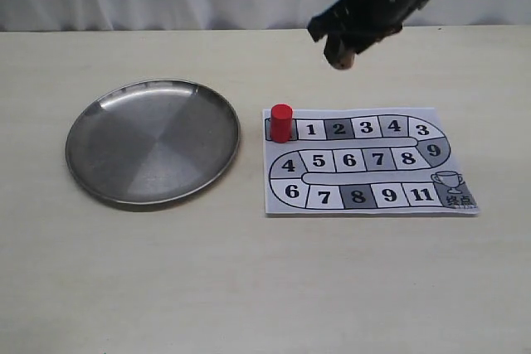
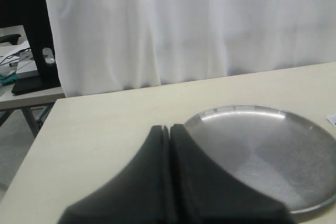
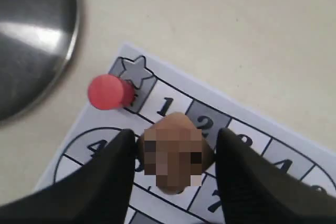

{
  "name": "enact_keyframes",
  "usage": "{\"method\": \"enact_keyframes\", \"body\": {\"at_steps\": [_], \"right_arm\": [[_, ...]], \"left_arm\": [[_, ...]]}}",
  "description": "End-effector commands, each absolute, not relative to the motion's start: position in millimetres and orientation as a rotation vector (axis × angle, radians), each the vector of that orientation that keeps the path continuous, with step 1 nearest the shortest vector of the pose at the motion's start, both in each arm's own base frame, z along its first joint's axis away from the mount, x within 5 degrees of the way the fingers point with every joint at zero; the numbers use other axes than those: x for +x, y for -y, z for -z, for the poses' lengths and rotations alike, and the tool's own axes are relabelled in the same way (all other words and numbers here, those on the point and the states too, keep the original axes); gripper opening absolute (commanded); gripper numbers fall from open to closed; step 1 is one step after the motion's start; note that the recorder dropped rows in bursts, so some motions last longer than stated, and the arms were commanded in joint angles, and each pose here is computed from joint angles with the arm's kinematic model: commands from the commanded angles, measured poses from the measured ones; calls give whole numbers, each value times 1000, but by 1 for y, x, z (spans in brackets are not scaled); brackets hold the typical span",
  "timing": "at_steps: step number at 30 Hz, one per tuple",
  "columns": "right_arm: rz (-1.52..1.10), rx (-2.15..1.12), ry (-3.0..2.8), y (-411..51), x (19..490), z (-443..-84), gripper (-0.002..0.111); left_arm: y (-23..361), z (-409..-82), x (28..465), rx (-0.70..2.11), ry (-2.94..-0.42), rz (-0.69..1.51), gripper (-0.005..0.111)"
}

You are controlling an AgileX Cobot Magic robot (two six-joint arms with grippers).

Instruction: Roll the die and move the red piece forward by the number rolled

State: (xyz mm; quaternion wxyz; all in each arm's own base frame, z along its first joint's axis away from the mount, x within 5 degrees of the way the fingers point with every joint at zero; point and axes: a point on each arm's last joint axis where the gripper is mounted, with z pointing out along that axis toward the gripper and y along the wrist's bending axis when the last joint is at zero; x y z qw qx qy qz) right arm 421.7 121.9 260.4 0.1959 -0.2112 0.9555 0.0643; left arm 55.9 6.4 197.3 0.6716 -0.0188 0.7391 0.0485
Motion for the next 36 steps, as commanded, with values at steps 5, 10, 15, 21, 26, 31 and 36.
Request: {"method": "enact_keyframes", "body": {"at_steps": [5,10,15,21,26,31,36], "right_arm": [[-159,-491,-2724,-101,407,-188,5],[-183,-452,-2742,-101,404,-172,5],[-189,-400,-2742,-102,407,-167,8],[-190,-373,-2726,-102,409,-168,41],[-190,-367,-2710,-102,410,-168,68],[-184,-384,-2708,-102,410,-168,82],[-184,-384,-2708,-102,410,-168,81]], "left_arm": [[-6,-198,56,-45,-1656,-110,0],[-6,-198,56,-45,-1656,-110,0],[-6,-198,56,-45,-1656,-110,0],[-6,-198,56,-45,-1656,-110,0],[-6,-198,56,-45,-1656,-110,0],[-6,-198,56,-45,-1656,-110,0],[-6,-198,56,-45,-1656,-110,0]]}}
